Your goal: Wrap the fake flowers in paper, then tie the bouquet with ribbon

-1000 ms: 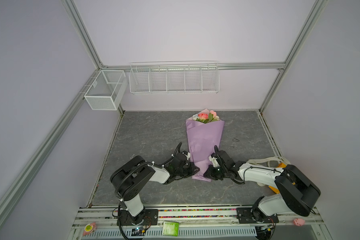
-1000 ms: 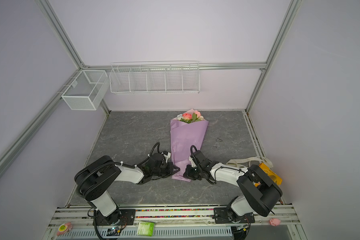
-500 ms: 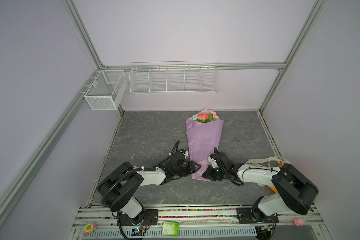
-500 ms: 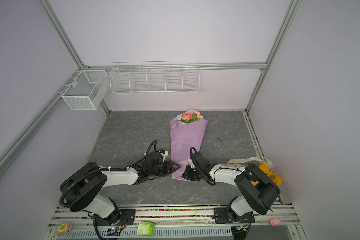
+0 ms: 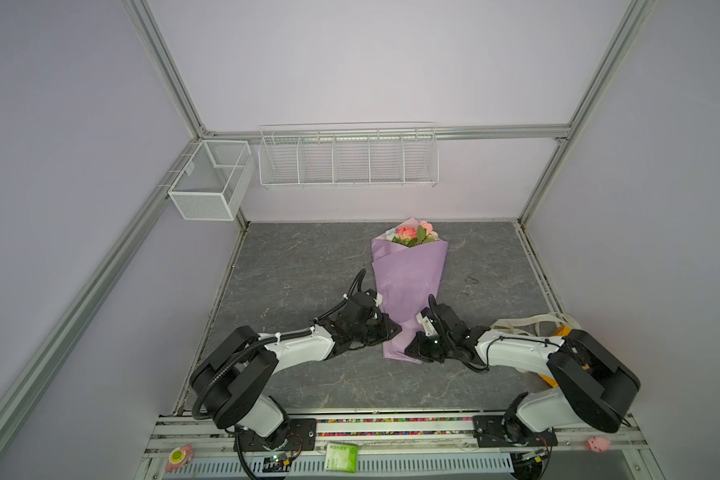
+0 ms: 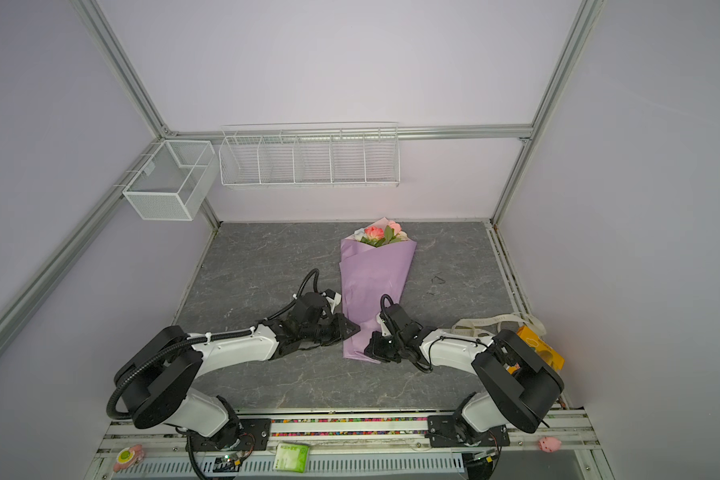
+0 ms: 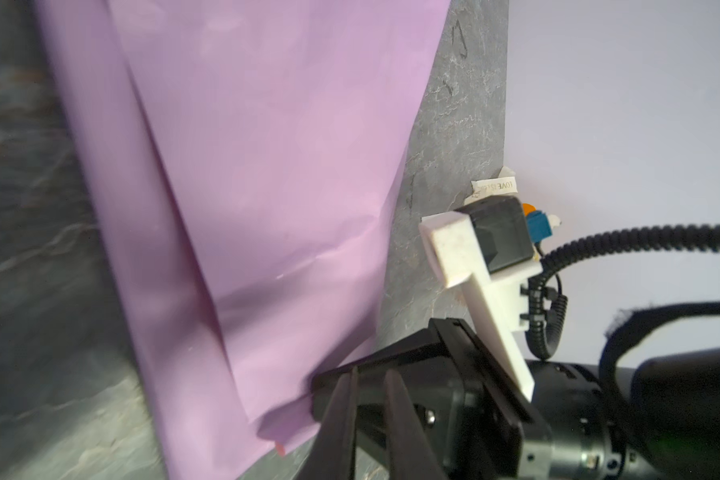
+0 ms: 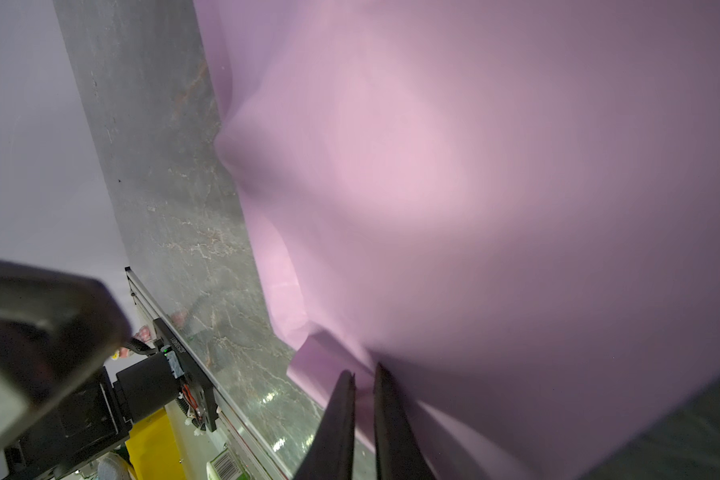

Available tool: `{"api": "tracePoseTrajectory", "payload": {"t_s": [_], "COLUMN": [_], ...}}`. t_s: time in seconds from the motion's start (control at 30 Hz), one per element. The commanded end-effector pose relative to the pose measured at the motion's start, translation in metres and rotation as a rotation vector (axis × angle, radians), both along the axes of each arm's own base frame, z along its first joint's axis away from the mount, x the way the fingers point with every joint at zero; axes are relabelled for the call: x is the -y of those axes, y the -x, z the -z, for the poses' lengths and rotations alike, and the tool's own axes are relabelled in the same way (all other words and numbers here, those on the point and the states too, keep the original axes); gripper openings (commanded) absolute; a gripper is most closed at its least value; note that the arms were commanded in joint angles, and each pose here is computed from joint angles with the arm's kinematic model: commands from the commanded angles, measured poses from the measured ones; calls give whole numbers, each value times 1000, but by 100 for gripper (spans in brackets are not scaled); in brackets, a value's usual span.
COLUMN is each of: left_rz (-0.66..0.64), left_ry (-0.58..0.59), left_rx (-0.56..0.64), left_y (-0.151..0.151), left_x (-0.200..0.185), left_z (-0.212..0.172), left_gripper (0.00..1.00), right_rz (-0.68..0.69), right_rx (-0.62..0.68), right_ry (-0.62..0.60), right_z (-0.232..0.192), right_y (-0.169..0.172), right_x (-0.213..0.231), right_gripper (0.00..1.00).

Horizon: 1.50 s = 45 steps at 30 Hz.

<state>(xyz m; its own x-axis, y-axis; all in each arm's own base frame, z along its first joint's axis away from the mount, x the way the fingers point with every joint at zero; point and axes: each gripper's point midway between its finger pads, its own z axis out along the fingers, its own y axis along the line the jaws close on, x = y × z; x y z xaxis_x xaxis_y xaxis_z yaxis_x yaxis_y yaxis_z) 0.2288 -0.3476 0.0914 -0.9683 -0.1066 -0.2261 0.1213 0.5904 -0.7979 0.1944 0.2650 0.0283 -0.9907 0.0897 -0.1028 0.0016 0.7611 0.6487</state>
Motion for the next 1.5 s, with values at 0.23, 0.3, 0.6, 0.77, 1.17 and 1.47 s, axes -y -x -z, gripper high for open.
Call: {"api": "tracePoseTrajectory", "payload": {"t_s": [0.23,0.3,0.6,0.77,1.17,1.47], "left_rz": [-12,-19,27,74,176,372], "left_ry": [-11,-21,-46,-88,-40,-84], "left_rx": [-119,-137,-120,-71,64,59], "left_y": [-2,2,13,14,13,35], "left_x": [15,11,2,1,24,57], "left_z": [53,63,58,46,-13,-12], "left_gripper": [4,4,7,9,15,19], "right_rz": [31,70,117,147,201,197], "right_rx": [55,78,118,72,-17,-2], "right_ry": [19,-10,-160,-115,-92,-84], "right_z": [-23,-34,-73,-49,-1,-6], "right_y": [-15,-28,-100,-121,-118,-119], "right_x": [22,33,45,48,58,59], "right_gripper": [16,18,18,16,13,14]}}
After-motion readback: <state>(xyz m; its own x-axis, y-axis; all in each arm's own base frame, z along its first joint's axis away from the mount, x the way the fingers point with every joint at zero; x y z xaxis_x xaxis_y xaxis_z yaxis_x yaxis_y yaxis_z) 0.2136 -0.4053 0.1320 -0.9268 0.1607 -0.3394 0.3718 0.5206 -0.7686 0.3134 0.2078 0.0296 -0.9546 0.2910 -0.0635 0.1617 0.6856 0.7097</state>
